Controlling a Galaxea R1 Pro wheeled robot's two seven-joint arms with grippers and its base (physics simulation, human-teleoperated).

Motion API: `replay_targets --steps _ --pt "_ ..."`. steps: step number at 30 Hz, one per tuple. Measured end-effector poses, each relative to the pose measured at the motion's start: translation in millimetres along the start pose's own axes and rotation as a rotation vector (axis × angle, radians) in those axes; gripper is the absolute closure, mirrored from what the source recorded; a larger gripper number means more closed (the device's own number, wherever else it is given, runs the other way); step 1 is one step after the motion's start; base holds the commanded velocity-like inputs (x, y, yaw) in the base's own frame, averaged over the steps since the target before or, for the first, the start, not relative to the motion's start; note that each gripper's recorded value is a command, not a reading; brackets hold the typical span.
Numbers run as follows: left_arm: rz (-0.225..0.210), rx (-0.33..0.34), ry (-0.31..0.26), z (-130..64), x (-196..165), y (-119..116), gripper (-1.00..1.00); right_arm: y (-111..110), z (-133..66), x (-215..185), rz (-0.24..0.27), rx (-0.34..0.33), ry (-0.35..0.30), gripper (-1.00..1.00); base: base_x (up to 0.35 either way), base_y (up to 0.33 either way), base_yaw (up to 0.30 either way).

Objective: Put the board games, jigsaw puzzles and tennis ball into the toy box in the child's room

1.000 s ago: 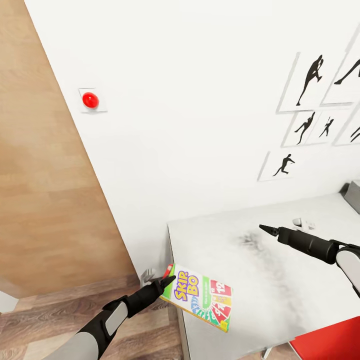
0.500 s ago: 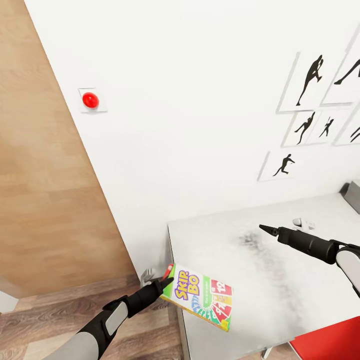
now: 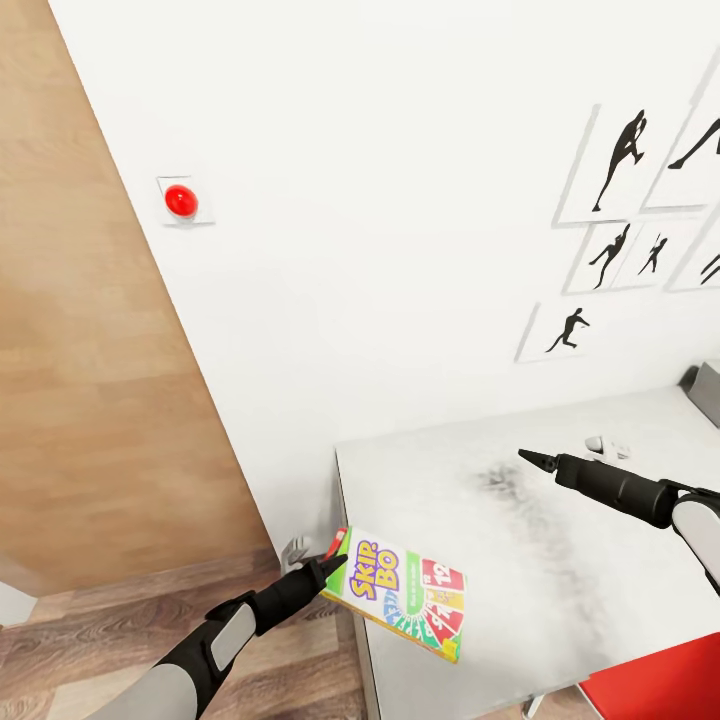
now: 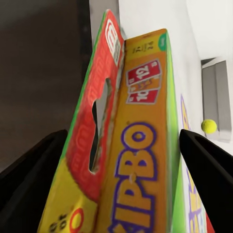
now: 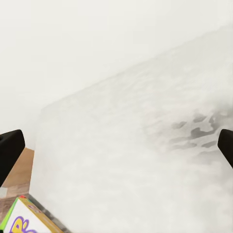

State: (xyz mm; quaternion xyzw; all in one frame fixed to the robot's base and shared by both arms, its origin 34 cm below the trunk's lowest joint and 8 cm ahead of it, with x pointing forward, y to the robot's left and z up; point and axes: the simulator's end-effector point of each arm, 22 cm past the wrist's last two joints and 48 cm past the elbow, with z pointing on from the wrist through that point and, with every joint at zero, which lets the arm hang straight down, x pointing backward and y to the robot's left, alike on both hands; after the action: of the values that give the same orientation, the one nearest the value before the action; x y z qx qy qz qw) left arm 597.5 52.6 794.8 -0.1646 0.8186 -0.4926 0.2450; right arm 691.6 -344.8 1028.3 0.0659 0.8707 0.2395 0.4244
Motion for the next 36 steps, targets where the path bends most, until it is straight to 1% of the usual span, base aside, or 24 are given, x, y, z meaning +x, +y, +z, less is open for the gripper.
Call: replay_targets --steps 31,36 --pt "0.013 0.006 -0.001 0.8 0.0 -1.9 1.00 -1.5 -0.1 4.0 -0.001 0.000 0.004 -1.00 0.000 0.000 0.000" --pt "0.015 0.042 -0.002 0.6 -0.3 -9.8 1.00 -1.9 -0.1 4.1 -0.001 0.002 0.002 -1.00 0.000 0.000 0.000"
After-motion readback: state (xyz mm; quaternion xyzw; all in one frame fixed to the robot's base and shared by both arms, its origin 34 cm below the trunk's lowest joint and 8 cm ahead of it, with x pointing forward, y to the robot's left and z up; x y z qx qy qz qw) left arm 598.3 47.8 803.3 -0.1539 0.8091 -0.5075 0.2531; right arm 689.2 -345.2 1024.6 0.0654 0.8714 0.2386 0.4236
